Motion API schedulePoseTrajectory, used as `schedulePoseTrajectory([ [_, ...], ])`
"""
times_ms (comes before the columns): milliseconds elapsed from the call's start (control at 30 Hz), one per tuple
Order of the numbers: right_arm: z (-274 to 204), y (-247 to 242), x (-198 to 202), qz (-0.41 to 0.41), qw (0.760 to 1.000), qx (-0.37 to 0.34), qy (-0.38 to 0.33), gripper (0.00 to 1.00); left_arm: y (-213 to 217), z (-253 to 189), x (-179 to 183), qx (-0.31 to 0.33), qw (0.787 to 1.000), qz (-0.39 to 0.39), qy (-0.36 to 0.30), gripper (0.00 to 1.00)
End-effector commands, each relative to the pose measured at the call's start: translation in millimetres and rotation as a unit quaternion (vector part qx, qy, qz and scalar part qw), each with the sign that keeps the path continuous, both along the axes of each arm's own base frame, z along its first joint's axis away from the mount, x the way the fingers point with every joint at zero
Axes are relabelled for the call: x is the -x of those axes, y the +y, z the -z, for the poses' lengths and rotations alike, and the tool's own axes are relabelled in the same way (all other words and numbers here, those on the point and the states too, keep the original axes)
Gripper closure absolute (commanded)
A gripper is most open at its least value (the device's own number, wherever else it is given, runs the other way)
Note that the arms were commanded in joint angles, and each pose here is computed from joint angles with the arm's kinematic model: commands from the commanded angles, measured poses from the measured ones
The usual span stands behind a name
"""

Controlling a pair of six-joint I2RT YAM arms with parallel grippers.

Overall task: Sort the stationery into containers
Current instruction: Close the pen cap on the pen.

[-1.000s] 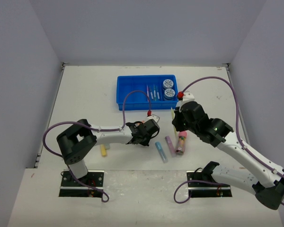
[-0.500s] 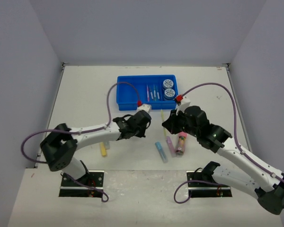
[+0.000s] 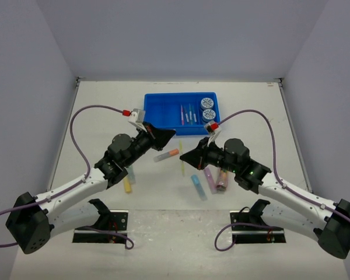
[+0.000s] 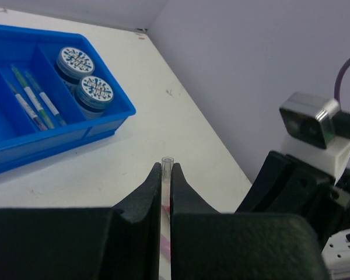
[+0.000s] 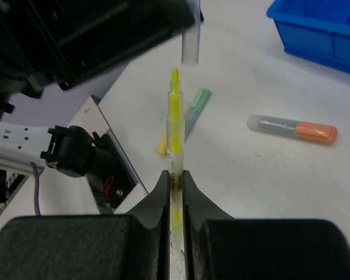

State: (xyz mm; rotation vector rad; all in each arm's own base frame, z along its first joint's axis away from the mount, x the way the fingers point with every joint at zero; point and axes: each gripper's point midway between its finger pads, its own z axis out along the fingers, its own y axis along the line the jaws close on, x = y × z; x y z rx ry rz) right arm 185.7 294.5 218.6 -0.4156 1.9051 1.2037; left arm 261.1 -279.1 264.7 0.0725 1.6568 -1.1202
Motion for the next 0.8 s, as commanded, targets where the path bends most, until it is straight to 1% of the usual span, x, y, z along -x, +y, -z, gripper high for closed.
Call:
schedulePoseTrajectory([
  [0,-36,10,-7,0.004,0.999,-0.042,-0.026,1.00,9,-44,19,0.078,0.995,0.018,-0.063,1.00],
  [133,-33,15,-1,-0.014,0.999,-0.040,-0.020,1.00,12,-52,26,0.087,0.993,0.025,-0.071,1.00],
  [400,-39,29,11,-0.044,0.998,-0.037,-0.026,1.00,11,-54,25,0.087,0.993,0.024,-0.072,1.00],
  [767,-42,25,3,-0.023,0.999,-0.029,-0.033,1.00,7,-61,25,0.084,0.993,0.034,-0.075,1.00],
])
